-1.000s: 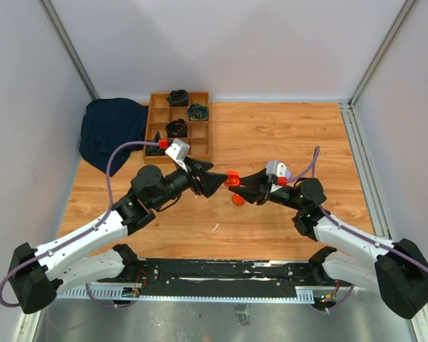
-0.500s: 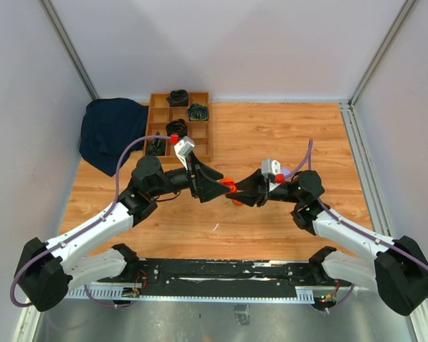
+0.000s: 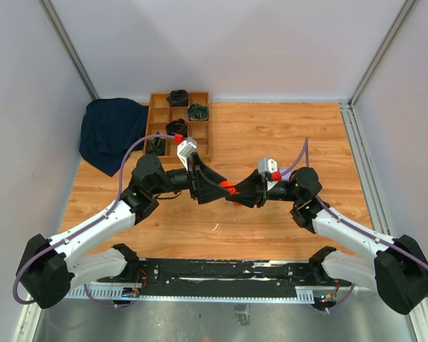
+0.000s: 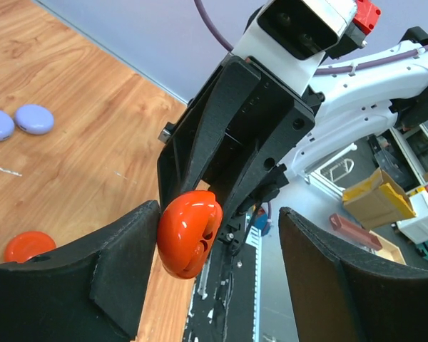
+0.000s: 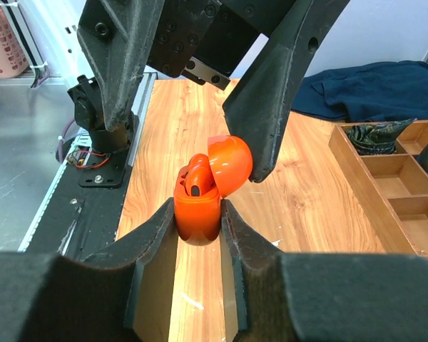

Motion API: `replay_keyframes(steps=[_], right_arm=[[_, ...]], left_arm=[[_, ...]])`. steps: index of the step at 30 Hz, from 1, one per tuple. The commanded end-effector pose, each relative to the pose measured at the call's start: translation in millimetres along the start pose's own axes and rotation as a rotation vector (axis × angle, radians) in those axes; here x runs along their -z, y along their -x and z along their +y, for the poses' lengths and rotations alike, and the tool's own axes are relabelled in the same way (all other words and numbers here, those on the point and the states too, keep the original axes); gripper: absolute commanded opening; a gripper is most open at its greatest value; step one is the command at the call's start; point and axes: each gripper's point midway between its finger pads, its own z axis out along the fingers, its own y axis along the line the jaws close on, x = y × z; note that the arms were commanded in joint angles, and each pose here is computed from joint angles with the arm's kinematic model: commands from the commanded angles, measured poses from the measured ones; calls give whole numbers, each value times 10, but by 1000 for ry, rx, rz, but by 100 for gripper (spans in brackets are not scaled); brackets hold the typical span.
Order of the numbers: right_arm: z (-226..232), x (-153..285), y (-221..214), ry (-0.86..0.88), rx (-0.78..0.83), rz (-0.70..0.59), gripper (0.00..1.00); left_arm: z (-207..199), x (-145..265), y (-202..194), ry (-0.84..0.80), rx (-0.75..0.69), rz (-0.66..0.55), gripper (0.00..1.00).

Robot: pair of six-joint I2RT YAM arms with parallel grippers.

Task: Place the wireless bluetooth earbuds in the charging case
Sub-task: Close the charging case, then place the charging case at the center of the board.

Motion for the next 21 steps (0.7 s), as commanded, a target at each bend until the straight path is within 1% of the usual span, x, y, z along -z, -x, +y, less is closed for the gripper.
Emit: replay_keyframes(steps=[1, 8, 12, 15, 18, 21], right_arm=[[-94, 3, 68, -19, 9, 10, 15], [-164, 22, -28, -54, -23, 51, 14], [-223, 53, -74, -91, -45, 71, 14], [-292, 110, -160, -144, -84, 104, 15], [-401, 221, -296, -237, -143, 155, 14], [-510, 380, -473, -344, -231, 213, 15]], left_arm=[[-193, 24, 55, -85, -32, 0, 71], [-208, 46, 56, -82, -39, -1, 71], [-91, 60, 78, -5, -51, -16, 72], [82, 110, 119, 121, -57, -31, 75], [379, 228, 156, 322, -57, -44, 78], [716, 461, 207, 566, -76, -61, 81]])
